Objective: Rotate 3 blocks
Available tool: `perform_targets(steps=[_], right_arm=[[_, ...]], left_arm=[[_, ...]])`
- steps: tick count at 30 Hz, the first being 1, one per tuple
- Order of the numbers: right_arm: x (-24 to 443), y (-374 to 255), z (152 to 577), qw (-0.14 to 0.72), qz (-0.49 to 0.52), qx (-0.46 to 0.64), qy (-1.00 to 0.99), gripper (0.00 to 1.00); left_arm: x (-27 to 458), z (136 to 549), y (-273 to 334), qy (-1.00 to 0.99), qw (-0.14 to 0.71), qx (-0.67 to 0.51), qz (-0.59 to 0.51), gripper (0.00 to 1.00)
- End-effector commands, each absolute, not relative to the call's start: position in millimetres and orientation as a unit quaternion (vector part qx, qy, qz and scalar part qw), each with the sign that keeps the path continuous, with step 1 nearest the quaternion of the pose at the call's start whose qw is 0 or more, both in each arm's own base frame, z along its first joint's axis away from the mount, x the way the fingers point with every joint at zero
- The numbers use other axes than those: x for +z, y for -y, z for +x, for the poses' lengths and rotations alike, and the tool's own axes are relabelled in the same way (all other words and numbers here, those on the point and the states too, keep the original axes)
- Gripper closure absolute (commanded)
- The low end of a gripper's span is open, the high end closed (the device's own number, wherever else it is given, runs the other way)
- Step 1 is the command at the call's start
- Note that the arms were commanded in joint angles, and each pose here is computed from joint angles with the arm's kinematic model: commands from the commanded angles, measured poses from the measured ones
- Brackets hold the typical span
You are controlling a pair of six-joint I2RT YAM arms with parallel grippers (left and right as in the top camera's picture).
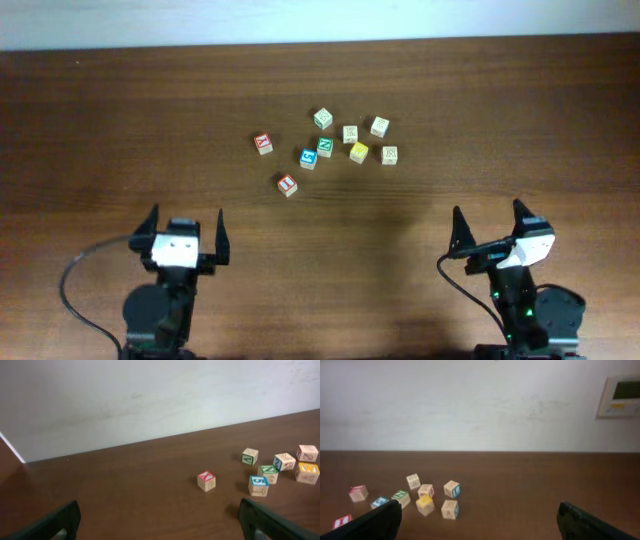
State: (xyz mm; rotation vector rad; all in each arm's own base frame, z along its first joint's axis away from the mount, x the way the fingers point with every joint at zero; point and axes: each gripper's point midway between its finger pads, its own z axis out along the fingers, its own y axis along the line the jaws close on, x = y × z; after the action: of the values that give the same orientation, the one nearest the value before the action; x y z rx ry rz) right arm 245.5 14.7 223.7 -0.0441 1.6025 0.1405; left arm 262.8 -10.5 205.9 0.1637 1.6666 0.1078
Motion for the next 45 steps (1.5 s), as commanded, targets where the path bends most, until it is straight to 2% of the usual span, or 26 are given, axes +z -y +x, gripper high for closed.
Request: perform_targets(steps=[1,6,9,13,18,22,24,27,29,30,33,37,40,42,45], right_arm=[[251.1,-18.8,257.9,0.667,-0.021,0.082,-0.741,0.01],[274.5,-31.3,293.5,0.592,-0.037,0.126,-0.795,0.02],[281.2,-32.6,335.9,0.538,-0.039,0.14,-0.831,0.02],[269.4,-50.2,371.8,0.462,-0.075,0.149,-0.871,0.02],[226.1,-98.7,408.0,0.315,-0.11,0.18,-0.925,0.02],[179.0,-133.9,434.7,0.273,-0.108,0.243,-0.924,0.01],[132.3,-129.7,444.3,0.233,-0.064,0.2,-0.95,0.13],[77.6,-121.7,453.5,0.197,0.015,0.125,-0.972,0.21],[57.2,-125.8,457.7,0.196,0.03,0.091,-0.976,0.23],[50.7,-128.3,457.4,0.194,0.028,0.079,-0.977,0.27],[31.0,-124.2,455.1,0.186,0.024,0.033,-0.982,0.44],[29.3,-116.2,461.1,0.198,0.03,0.011,-0.98,0.47],[26.3,-124.6,460.9,0.195,0.028,0.029,-0.98,0.52],[15.5,-127.8,458.0,0.184,0.038,0.029,-0.982,0.53],[4.6,-128.2,455.7,0.172,0.048,0.029,-0.983,0.66]], left_arm=[[249.0,288.8,10.4,-0.746,0.659,0.056,0.077,0.01],[284.8,349.9,24.2,-0.774,0.625,0.032,0.099,0.01],[278.9,411.7,41.3,-0.836,0.534,-0.006,0.127,0.01],[274.3,452.0,50.8,-0.882,0.45,-0.032,0.138,0.01],[246.3,455.2,73.8,-0.908,0.373,-0.101,0.161,0.01],[238.3,446.5,75.1,-0.917,0.35,-0.106,0.16,0.01],[233.8,443.2,69.7,-0.923,0.339,-0.096,0.155,0.01],[230.4,442.3,69.7,-0.926,0.333,-0.099,0.148,0.01],[214.4,447.4,49.1,-0.948,0.309,-0.072,0.035,0.04],[204.9,448.1,39.4,-0.953,0.296,-0.057,-0.013,0.05],[185.7,451.3,37.2,-0.96,0.274,-0.052,-0.026,0.08],[183.0,452.0,37.0,-0.961,0.271,-0.051,-0.026,0.06],[183.0,452.0,37.1,-0.961,0.271,-0.051,-0.026,0.0],[183.0,452.0,37.1,-0.961,0.271,-0.051,-0.026,0.01],[183.0,452.0,37.1,-0.961,0.271,-0.051,-0.026,0.01]])
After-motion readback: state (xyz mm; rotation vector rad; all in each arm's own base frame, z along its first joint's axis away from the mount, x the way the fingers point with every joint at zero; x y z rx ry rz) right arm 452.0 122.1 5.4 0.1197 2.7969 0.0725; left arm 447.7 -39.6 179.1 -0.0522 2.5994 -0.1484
